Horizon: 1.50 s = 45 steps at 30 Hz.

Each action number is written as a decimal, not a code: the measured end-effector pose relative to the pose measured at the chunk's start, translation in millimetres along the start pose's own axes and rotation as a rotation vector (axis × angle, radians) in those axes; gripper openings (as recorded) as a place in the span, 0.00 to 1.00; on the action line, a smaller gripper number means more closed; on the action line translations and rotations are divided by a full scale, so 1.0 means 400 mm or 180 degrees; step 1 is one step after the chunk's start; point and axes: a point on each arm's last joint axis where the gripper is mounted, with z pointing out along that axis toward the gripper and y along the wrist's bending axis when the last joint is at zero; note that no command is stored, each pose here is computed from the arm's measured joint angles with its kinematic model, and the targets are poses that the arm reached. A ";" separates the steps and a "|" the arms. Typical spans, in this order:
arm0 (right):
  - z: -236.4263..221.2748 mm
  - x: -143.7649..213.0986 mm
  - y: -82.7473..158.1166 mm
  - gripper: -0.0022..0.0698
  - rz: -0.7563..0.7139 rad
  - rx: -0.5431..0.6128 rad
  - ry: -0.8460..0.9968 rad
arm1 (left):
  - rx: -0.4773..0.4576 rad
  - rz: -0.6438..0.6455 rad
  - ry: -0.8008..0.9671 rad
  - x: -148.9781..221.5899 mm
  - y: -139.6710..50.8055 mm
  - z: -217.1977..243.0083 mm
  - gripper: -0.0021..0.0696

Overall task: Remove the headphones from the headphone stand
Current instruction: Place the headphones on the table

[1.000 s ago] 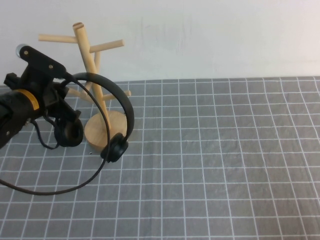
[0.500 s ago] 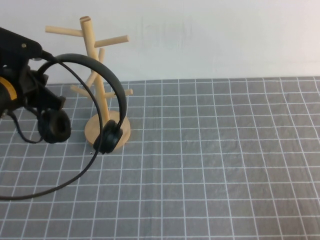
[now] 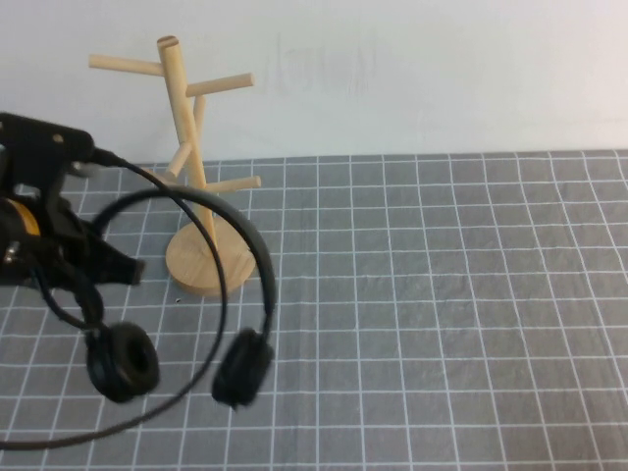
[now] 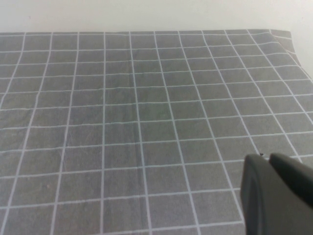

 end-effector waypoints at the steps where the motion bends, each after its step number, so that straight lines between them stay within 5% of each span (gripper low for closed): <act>1: 0.000 0.000 0.000 0.02 0.0000 0.0000 0.0000 | 0.0060 0.0002 0.0045 0.003 -0.008 -0.001 0.11; 11: 0.000 0.000 0.000 0.02 0.0000 0.0000 0.0000 | 0.0293 -0.0015 0.0431 0.035 -0.037 0.018 0.11; 23: 0.000 0.000 0.000 0.02 0.0000 0.0000 0.0000 | 0.0385 0.0071 0.1461 0.109 -0.072 0.224 0.11; 35: 0.000 0.000 0.000 0.02 0.0000 0.0000 0.0000 | 0.0422 0.0121 0.1550 0.115 -0.085 0.302 0.12; 45: 0.000 0.000 0.000 0.02 0.0000 0.0000 0.0000 | 0.0450 0.0191 0.1505 0.112 -0.085 0.303 0.39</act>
